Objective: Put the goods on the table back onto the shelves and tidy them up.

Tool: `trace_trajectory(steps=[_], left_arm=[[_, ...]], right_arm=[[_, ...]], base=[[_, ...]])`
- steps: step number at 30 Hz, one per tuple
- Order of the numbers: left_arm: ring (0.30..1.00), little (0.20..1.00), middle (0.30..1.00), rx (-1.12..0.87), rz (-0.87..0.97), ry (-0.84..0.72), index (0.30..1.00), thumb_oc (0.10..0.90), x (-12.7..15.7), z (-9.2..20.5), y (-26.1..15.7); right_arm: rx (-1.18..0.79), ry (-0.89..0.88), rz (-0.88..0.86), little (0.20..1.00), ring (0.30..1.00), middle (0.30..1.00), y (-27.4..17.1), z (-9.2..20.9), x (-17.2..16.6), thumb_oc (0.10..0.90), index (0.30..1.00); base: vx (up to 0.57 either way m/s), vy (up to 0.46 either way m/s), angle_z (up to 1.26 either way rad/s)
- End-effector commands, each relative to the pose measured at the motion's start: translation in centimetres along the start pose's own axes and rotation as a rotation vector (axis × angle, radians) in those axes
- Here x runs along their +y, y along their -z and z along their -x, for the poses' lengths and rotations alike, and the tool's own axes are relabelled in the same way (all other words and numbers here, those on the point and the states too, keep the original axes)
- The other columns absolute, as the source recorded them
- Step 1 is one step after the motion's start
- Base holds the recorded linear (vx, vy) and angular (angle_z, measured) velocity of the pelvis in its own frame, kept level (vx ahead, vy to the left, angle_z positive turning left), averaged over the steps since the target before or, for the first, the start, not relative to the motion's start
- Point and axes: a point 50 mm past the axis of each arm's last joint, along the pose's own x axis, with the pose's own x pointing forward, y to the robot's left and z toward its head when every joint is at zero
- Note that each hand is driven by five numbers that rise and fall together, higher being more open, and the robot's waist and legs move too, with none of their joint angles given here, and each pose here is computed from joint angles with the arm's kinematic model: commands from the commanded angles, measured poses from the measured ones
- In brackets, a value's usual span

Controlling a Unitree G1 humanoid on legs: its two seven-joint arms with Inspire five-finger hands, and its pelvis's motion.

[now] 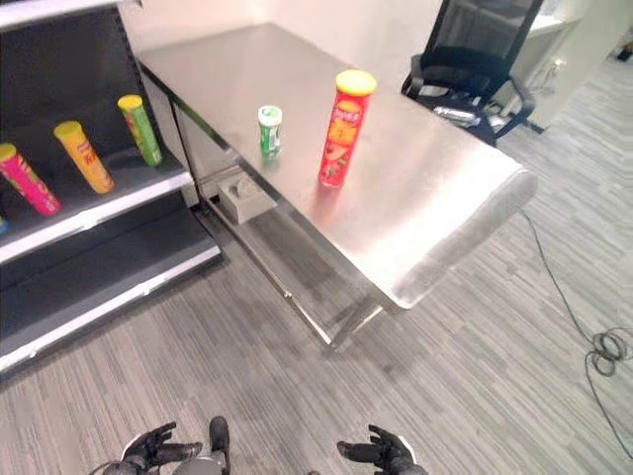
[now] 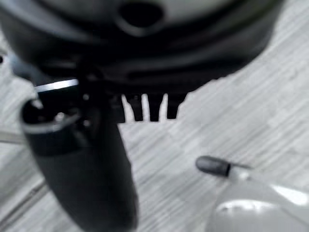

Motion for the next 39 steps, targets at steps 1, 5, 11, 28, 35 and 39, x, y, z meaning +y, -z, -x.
trace_trajectory(steps=[1, 5, 11, 28, 35, 39], left_arm=[[0.900, 0.900, 0.900, -0.052, -0.035, 0.001, 0.900, 0.800, 0.1, -0.1, -1.0], [0.900, 0.900, 0.900, -0.081, -0.043, -0.015, 0.900, 0.800, 0.8, -0.2, -2.0], [0.900, 0.900, 0.900, -0.117, -0.024, -0.017, 0.900, 0.800, 1.1, -0.2, -3.1], [0.900, 0.900, 0.900, -0.141, -0.043, 0.038, 0.900, 0.800, -0.6, -0.4, -3.8], [0.900, 0.900, 0.900, -0.156, -0.042, 0.026, 0.900, 0.800, -0.3, -0.3, -4.2], [0.900, 0.900, 0.900, -0.145, -0.069, 0.038, 0.900, 0.800, -1.0, -0.4, -3.9]], right_arm=[[-0.083, 0.080, 0.022, 0.900, 0.900, 0.900, -2.5, 0.0, -3.2, 0.800, 0.900], [-0.073, 0.077, -0.010, 0.900, 0.900, 0.900, -2.3, 0.0, -3.3, 0.800, 0.900], [-0.080, 0.094, -0.045, 0.900, 0.900, 0.900, -2.3, 0.1, -3.7, 0.800, 0.900], [0.042, 0.214, -0.228, 0.900, 0.900, 0.900, 1.6, 0.9, -5.9, 0.800, 0.900], [-0.208, 0.658, -0.546, 0.900, 0.900, 0.900, -0.5, 5.3, -17.1, 0.800, 0.900], [-0.527, 0.841, -0.406, 0.900, 0.900, 0.900, -8.2, 9.7, -22.8, 0.800, 0.900]], base=[[0.25, 0.346, -0.36], [0.12, 0.232, -0.34], [0.06, 0.231, -0.07], [0.17, -0.129, -0.09], [0.07, 0.009, -0.22], [0.12, 0.208, -0.06]])
